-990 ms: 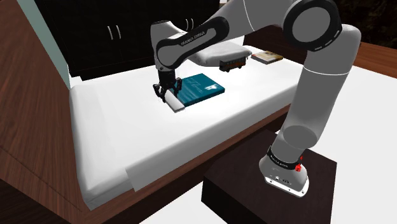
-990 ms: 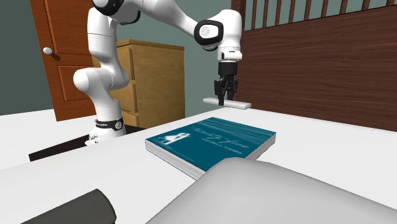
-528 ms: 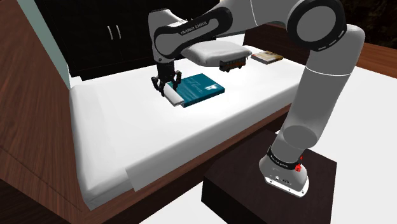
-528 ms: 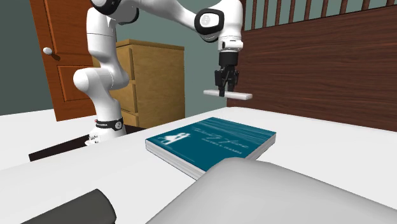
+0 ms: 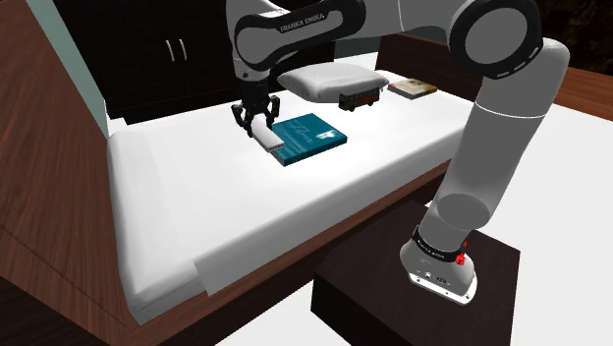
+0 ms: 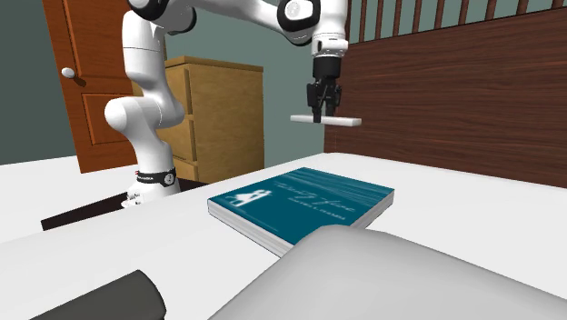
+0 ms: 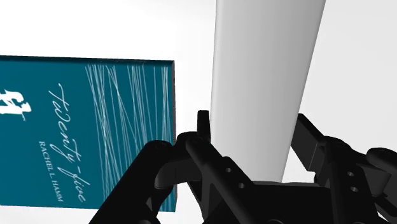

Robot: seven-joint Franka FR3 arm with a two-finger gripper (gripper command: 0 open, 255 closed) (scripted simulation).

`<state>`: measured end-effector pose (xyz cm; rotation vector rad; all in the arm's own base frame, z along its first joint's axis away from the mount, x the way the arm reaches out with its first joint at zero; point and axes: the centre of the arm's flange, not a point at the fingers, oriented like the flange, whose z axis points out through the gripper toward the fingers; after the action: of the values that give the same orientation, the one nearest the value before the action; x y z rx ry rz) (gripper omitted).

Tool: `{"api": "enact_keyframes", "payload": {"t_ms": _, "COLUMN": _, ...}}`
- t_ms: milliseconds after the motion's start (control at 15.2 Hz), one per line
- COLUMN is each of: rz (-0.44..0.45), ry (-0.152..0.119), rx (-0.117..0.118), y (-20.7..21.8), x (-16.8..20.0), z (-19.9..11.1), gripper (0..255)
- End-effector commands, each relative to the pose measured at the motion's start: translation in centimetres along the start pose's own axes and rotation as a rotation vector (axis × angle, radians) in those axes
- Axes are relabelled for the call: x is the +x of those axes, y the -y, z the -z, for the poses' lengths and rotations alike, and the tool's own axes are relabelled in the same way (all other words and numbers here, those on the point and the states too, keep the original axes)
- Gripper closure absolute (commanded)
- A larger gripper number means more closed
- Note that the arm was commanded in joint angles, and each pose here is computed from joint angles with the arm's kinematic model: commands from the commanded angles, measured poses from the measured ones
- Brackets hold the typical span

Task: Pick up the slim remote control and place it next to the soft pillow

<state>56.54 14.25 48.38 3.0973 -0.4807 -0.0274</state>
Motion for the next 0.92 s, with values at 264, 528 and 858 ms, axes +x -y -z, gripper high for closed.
{"api": "enact_keyframes", "payload": {"t_ms": 264, "rz": 0.0, "ry": 0.0, "rx": 0.0, "y": 0.0, "x": 0.0, "z": 3.1, "gripper": 255}}
{"api": "enact_keyframes", "payload": {"t_ms": 528, "rz": 0.0, "ry": 0.0, "rx": 0.0, "y": -0.1, "x": 0.0, "z": 5.2, "gripper": 255}}
{"api": "enact_keyframes", "payload": {"t_ms": 858, "rz": 0.0, "ry": 0.0, "rx": 0.0, "y": -6.5, "x": 1.6, "z": 5.1, "gripper": 255}}
